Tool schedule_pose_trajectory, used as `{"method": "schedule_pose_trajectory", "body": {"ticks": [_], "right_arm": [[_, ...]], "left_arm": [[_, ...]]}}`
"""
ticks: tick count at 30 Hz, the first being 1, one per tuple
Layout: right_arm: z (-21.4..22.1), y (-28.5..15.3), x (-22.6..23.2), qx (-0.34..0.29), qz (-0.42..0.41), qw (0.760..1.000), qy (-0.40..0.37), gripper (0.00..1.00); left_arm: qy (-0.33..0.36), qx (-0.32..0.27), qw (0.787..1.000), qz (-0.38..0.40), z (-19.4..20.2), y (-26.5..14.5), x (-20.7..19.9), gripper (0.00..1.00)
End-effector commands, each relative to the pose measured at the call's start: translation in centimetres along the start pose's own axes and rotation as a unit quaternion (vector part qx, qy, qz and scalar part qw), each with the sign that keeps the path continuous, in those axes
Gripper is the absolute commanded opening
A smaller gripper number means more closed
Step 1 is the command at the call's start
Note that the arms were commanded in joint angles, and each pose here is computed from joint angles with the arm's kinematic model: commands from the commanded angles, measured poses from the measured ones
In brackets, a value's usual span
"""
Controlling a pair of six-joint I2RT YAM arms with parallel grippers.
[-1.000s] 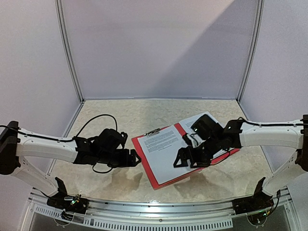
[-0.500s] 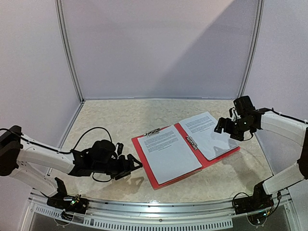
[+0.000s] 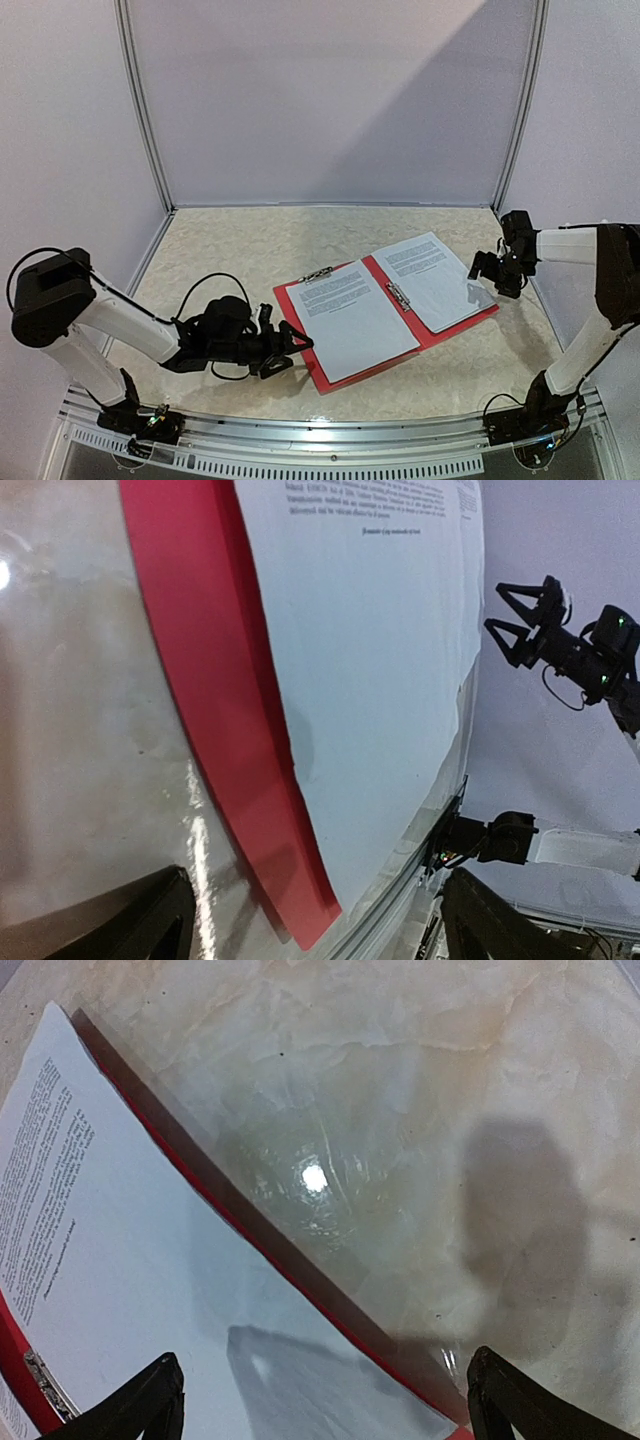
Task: Put the files into the folder
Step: Close the folder with files at the center of the board.
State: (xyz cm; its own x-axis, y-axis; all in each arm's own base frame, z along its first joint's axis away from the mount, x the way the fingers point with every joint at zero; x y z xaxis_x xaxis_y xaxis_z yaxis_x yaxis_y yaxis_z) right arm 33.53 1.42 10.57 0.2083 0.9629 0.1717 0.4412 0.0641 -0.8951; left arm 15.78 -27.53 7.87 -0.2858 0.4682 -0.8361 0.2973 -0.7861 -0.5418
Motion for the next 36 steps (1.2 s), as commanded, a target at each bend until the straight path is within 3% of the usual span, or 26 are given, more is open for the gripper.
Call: {"method": "schedule_pose_trajectory", "body": {"ticks": [1,9,13,18,22,25,27,30,36], "right_arm": [[0.2,1.9,0.8,0.022,-0.042,0.999,-0.006,0.97],[2.5,3.2,1.7,0.062,-0.111,0.992,0.004,0.95],[3.5,3.2,2.9,0.077,-0.14,0.987,-0.007,0.91],[5.8,3.0,5.2,0.097,-0.151,0.982,-0.053,0.89],[8.4,2.8,6.7,0.115,-0.16,0.977,-0.083,0.88],[10.6,2.3,8.3,0.127,-0.178,0.97,-0.11,0.88],[11.8,1.9,9.6,0.134,-0.191,0.964,-0.131,0.89],[13.4,1.3,11.2,0.143,-0.212,0.956,-0.147,0.89],[16.4,0.2,14.1,0.158,-0.259,0.939,-0.165,0.89]], "left_arm": [[-0.056,0.056,0.996,-0.03,1.2,1.6,2.1,0.86],[-0.128,0.107,0.986,-0.011,2.0,3.8,3.5,0.82],[-0.116,0.102,0.988,0.021,1.8,4.2,2.3,0.78],[-0.048,0.069,0.996,0.036,1.1,3.4,-1.1,0.76],[0.046,0.004,0.999,-0.026,0.3,1.3,-5.1,0.77],[0.139,-0.093,0.983,-0.08,-0.2,-2.2,-9.9,0.8],[0.184,-0.123,0.971,-0.092,-0.4,-3.8,-12.6,0.84],[0.225,-0.133,0.958,-0.113,-1.2,-4.1,-14.6,0.86],[0.29,-0.099,0.947,-0.098,-0.9,-1.0,-17.9,0.86]]}}
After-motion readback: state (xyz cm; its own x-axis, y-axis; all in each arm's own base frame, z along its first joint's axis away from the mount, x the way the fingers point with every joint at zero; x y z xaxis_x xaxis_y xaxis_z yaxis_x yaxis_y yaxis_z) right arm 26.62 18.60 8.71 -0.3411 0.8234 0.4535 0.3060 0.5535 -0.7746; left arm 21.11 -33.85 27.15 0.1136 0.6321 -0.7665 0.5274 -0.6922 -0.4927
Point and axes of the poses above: each gripper's point midway between its finger pads, its own y axis out along the fingers, its own x axis along the line the jaws close on, z = x × y, the point moved 7 cm from there along -y, back along the fingers, and after that the axes turned 12 degrees about -y, right-handed, at the moved point
